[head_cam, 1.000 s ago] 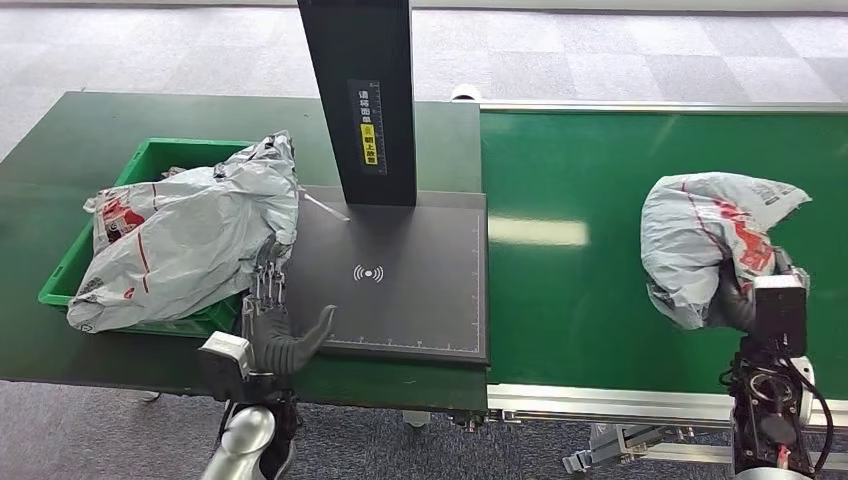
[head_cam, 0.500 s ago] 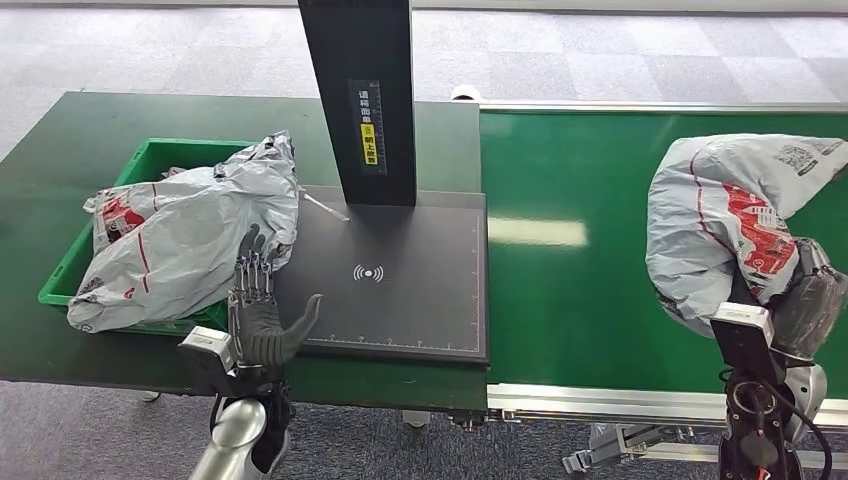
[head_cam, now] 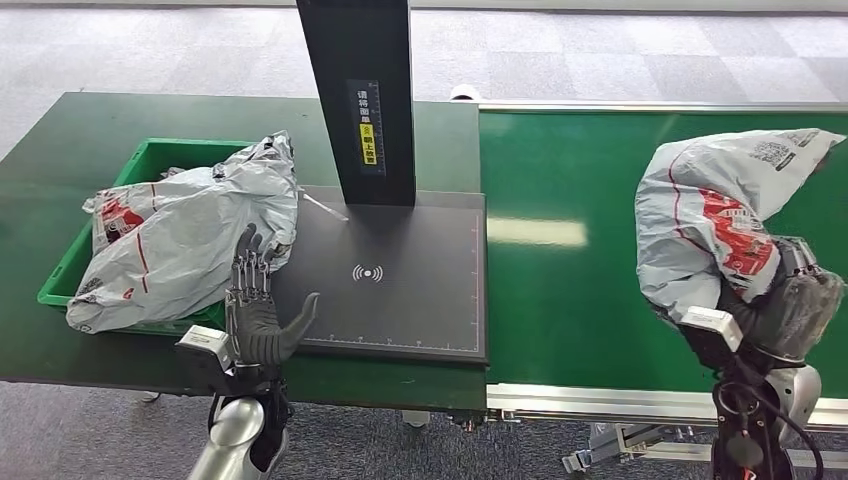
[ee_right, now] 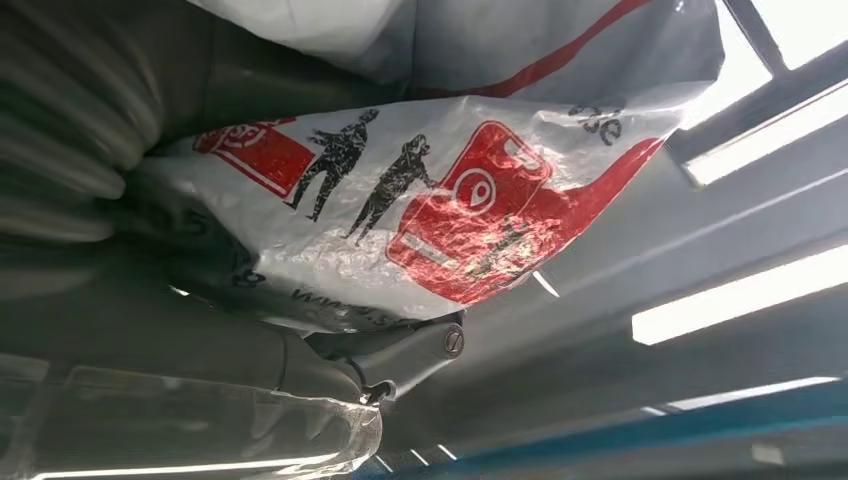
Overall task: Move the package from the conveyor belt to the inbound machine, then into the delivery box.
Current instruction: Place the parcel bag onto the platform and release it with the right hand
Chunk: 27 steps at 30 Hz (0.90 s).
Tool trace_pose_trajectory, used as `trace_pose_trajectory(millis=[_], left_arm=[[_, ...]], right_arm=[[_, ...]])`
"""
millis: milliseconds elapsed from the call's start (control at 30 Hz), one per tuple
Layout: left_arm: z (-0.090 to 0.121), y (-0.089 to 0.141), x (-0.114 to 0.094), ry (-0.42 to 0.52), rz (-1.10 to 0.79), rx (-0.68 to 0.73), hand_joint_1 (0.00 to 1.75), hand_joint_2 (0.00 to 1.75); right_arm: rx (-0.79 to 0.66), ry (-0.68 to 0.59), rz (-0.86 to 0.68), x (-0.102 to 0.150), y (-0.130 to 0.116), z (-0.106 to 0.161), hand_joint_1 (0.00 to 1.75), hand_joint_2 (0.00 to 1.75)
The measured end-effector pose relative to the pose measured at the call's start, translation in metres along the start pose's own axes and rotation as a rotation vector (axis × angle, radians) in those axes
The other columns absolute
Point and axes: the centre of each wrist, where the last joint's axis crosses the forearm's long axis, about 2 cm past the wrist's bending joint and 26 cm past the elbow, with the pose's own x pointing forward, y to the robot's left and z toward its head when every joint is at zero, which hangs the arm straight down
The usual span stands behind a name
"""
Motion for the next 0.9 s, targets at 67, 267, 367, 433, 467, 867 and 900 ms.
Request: trace_pose_trajectory(millis=[67,267,367,433,467,867,900], left_arm=[[-0.003,0.0,0.0,-0.006,0.007,-0.01,0.0,1.75],[-0.015,-0.004,0.0,-0.024,0.02,-0.044,0.0,1.75],[-0.02,-0.008,-0.001,-0.028,0.031,-0.057,0.0,1.75],[-0.024,-0.014,-0.001,-0.029,0.041,-0.066,0.0,1.75],[-0.025,-0.016,-0.001,-0.029,0.044,-0.07,0.0,1.75],[-0.027,-0.021,-0.006,-0.011,0.049,-0.084,0.0,1.75],[-0.027,-0.022,-0.006,-0.011,0.05,-0.087,0.0,1.75]], right_arm=[[0.086,-0.126,0.155,0.014,0.009,-0.004,1.75,1.75],[0.364,-0.373,0.35,0.042,0.047,-0.004,1.75,1.75],[0.519,-0.472,0.328,0.045,0.07,-0.011,1.75,1.75],[0.613,-0.531,0.313,0.047,0.085,-0.018,1.75,1.75],[0.645,-0.552,0.312,0.048,0.09,-0.021,1.75,1.75],[0.782,-0.62,0.315,0.051,0.111,-0.032,1.75,1.75],[0.781,-0.614,0.311,0.053,0.113,-0.032,1.75,1.75]])
